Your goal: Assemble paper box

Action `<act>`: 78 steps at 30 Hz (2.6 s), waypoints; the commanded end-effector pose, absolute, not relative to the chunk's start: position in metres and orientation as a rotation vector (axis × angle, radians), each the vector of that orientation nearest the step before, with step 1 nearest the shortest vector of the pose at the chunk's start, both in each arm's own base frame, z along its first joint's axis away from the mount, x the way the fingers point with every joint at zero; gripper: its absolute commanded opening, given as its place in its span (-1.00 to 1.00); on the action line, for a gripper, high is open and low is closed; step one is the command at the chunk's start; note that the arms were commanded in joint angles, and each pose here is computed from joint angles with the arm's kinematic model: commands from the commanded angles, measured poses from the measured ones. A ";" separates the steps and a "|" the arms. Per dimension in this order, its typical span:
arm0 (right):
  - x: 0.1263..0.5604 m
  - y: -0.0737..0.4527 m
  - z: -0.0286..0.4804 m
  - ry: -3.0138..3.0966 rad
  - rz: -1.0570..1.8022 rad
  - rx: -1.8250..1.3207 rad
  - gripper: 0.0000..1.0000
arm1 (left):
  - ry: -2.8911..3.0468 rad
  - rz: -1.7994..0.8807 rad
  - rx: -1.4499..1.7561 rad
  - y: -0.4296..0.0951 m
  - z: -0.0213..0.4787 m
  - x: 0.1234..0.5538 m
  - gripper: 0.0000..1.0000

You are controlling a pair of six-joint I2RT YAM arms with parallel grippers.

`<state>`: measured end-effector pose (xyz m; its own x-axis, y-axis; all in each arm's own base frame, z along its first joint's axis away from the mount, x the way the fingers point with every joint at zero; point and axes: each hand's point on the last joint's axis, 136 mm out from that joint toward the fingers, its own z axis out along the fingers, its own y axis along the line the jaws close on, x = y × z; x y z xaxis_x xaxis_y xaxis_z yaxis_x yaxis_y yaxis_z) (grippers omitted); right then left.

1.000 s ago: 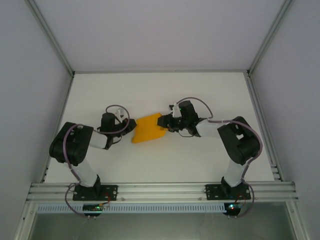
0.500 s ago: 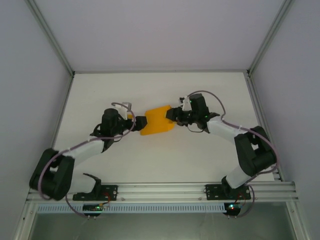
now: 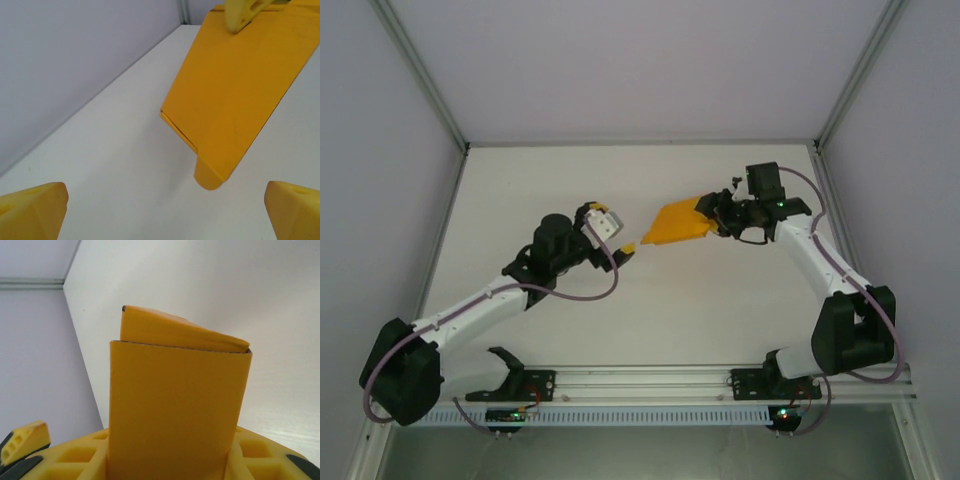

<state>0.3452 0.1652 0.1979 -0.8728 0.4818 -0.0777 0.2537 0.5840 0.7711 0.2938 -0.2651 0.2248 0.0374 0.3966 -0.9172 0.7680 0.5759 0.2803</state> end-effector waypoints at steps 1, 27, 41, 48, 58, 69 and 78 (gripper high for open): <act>0.330 0.164 0.207 2.606 1.258 0.734 -0.18 | 1.460 -0.303 1.168 -0.285 0.229 0.287 0.99; 0.325 0.179 0.236 2.559 1.390 0.864 -0.11 | 1.373 -0.112 1.325 -0.346 0.203 0.306 0.86; 0.311 0.192 0.237 2.601 1.486 0.861 0.01 | 1.347 -0.022 1.267 -0.344 0.208 0.321 0.11; 0.316 0.179 0.227 2.573 1.396 0.843 0.33 | 1.374 -0.029 1.336 -0.340 0.203 0.312 -0.25; 0.356 0.130 0.255 2.367 1.006 0.639 0.98 | 1.516 -0.079 1.531 -0.320 0.186 0.281 -0.51; 0.373 0.082 0.296 2.162 0.051 -0.142 0.98 | 1.998 -0.086 2.016 -0.274 0.103 0.235 -0.74; 0.340 0.132 0.270 2.122 0.331 -0.566 0.98 | 2.115 -0.177 2.033 -0.268 0.107 0.240 -0.57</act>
